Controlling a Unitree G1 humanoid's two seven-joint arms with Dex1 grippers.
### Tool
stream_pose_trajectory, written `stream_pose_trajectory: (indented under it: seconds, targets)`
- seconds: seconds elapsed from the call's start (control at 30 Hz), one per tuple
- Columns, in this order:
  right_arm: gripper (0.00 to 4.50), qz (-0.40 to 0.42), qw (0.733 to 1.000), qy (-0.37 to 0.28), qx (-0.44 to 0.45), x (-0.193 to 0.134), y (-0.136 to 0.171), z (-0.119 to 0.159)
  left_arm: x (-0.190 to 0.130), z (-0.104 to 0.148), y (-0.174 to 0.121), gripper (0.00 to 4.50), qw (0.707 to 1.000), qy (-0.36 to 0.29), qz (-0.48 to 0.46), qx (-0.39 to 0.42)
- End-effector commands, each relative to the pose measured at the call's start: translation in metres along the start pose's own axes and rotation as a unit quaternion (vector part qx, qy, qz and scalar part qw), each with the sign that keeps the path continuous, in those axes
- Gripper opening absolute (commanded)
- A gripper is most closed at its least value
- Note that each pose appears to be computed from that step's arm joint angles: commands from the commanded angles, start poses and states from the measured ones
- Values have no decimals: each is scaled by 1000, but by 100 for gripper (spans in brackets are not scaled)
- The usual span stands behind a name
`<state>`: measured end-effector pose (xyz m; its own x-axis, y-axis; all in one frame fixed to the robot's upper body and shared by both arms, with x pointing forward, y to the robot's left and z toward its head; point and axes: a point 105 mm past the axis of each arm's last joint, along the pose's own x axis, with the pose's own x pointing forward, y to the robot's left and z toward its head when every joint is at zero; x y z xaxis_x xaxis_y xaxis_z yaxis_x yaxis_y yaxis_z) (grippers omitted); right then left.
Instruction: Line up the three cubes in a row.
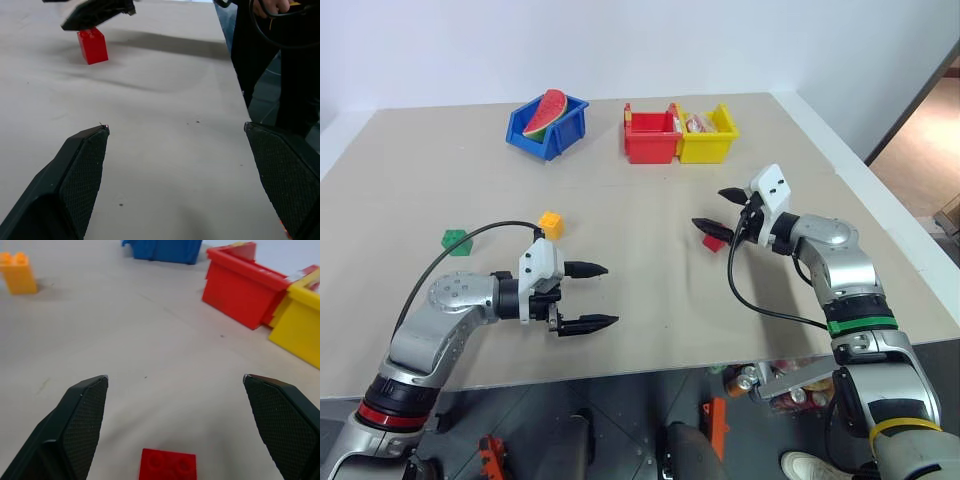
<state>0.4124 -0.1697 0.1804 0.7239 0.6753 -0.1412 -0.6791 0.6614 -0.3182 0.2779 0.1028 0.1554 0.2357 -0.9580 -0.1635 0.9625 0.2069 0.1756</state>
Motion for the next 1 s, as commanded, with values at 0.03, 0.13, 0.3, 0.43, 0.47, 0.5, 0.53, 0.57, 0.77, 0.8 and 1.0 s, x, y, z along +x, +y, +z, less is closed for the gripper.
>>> stream_pose_trajectory:
  seconds: [0.03, 0.13, 0.3, 0.43, 0.47, 0.5, 0.53, 0.57, 0.77, 0.8, 1.0]
  targets:
    - [450, -2, 1000, -11, -17, -1, -4, 9, 1, 8, 1, 447, 1000, -10, 6, 21]
    - [450, 1, 1000, -2, -10, -3, -4, 2, 0, 8, 0, 447, 1000, -9, 8, 21]
    - [450, 0, 1000, 17, 8, -7, -3, -13, -2, 10, 3, 447, 999, -12, 20, 28]
    - [450, 1, 999, 26, 28, -6, -1, -22, 0, 14, 4, 447, 999, -19, 24, 35]
    - [450, 0, 999, 28, 31, -5, -1, -24, 0, 14, 5, 447, 999, -20, 27, 37]
    - [450, -1, 999, 32, 33, -5, -1, -26, 0, 15, 5, 447, 999, -21, 30, 41]
    - [450, -5, 999, 36, 35, -5, -1, -29, 1, 15, 6, 447, 998, -22, 32, 43]
    - [450, -7, 999, 40, 37, -4, -2, -31, 1, 16, 6, 447, 998, -23, 34, 44]
    - [296, -3, 997, 43, 57, -5, 0, -35, 0, 14, 6, 450, 998, -22, 41, 43]
    - [258, -3, 997, 44, 56, -5, 0, -36, -1, 14, 6, 450, 998, -21, 43, 43]
    - [126, 10, 998, 38, 45, -4, 2, -28, -3, 14, 8, 450, 997, -21, 56, 39]
